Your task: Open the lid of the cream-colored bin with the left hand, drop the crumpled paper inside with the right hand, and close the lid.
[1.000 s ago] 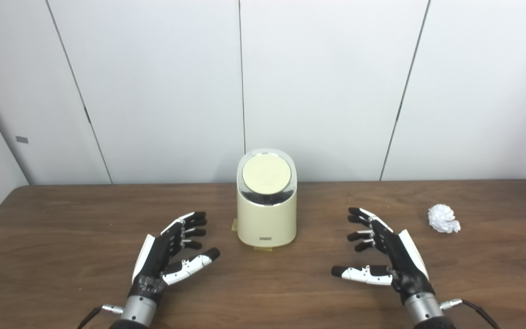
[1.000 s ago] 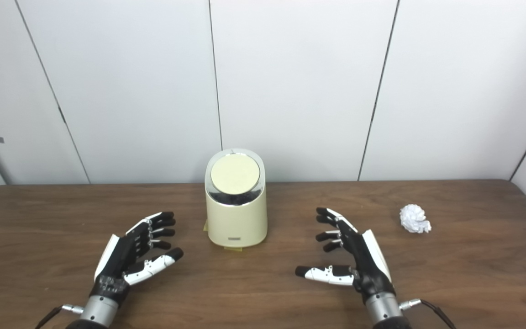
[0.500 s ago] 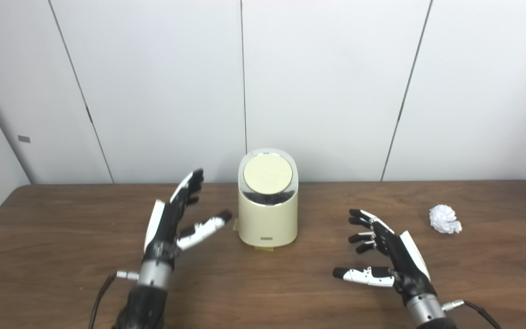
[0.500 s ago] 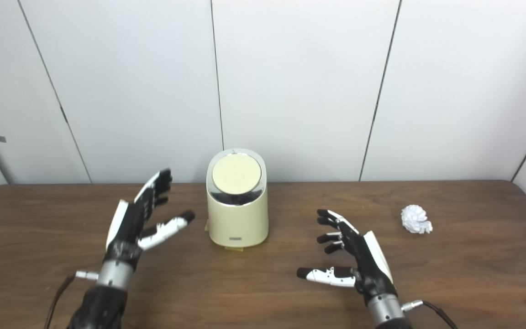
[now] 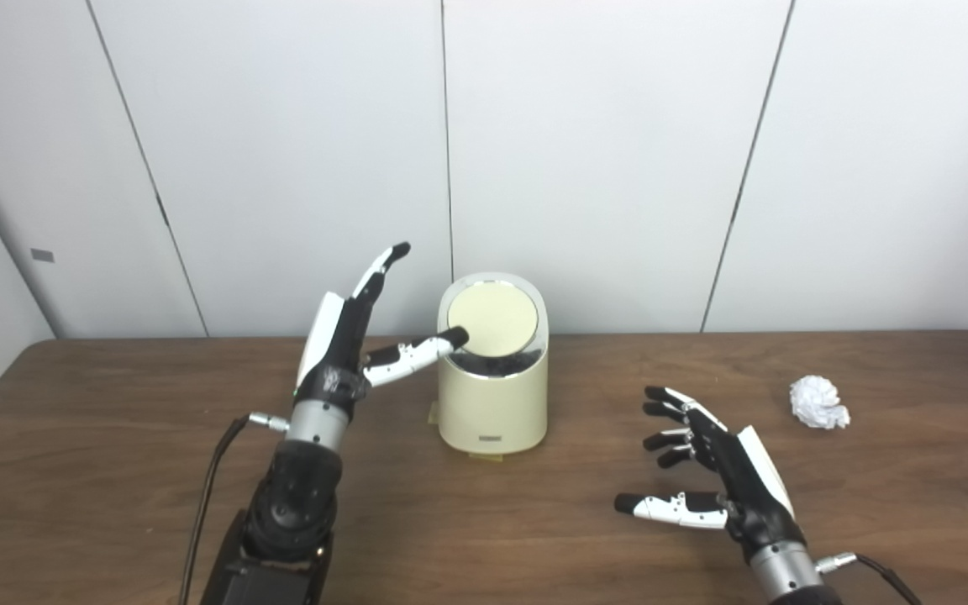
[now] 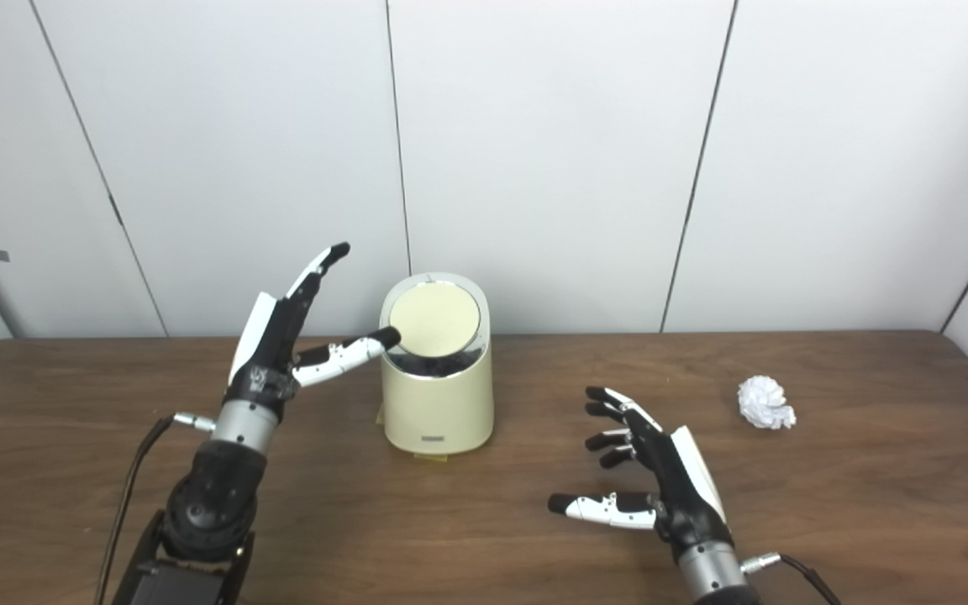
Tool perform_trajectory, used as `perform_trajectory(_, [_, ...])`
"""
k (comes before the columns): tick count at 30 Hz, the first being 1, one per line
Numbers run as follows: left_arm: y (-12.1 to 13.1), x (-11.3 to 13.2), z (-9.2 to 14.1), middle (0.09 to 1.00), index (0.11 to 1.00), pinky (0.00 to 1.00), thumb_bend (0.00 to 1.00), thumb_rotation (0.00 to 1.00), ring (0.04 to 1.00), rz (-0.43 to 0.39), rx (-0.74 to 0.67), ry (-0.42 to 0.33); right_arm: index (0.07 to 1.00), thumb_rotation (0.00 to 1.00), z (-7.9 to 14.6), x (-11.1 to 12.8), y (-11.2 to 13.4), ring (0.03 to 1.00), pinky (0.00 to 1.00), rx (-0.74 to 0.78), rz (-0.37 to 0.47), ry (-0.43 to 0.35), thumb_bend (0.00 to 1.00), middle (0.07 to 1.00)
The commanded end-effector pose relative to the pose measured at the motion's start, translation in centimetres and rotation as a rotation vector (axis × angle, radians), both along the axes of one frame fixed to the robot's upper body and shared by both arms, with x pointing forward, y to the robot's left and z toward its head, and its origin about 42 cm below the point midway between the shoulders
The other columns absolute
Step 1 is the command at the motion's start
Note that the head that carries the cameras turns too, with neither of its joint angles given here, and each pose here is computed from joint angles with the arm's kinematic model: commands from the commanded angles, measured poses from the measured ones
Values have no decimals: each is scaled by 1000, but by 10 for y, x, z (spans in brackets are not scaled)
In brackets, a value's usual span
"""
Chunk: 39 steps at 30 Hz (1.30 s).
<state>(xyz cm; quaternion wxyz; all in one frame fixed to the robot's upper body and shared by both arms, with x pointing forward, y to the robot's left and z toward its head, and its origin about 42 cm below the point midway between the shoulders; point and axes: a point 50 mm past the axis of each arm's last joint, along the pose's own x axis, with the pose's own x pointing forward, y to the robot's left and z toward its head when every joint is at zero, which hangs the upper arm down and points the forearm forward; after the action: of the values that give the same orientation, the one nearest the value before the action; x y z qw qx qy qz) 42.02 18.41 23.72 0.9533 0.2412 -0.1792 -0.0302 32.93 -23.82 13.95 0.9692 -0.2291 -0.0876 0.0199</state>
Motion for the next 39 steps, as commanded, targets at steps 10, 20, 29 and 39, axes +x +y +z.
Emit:
perform_trajectory(10, [-16,31,42,983,967,842,904,336,997,28,179,-114,834,204,20,5,4,650,551,-6,4,-82,834,803])
perform_trajectory(20, [-19,47,42,982,956,857,893,326,1000,52,297,-74,835,187,23,5,6,641,543,-5,-4,-86,823,805])
perform_trajectory(29, [-23,54,36,979,954,859,870,323,1000,71,349,-65,825,165,25,4,8,632,528,-6,-6,-99,805,805])
perform_trajectory(39, [-30,55,38,976,960,892,930,306,1000,104,508,-71,828,139,27,4,11,630,521,-1,-6,-101,797,813])
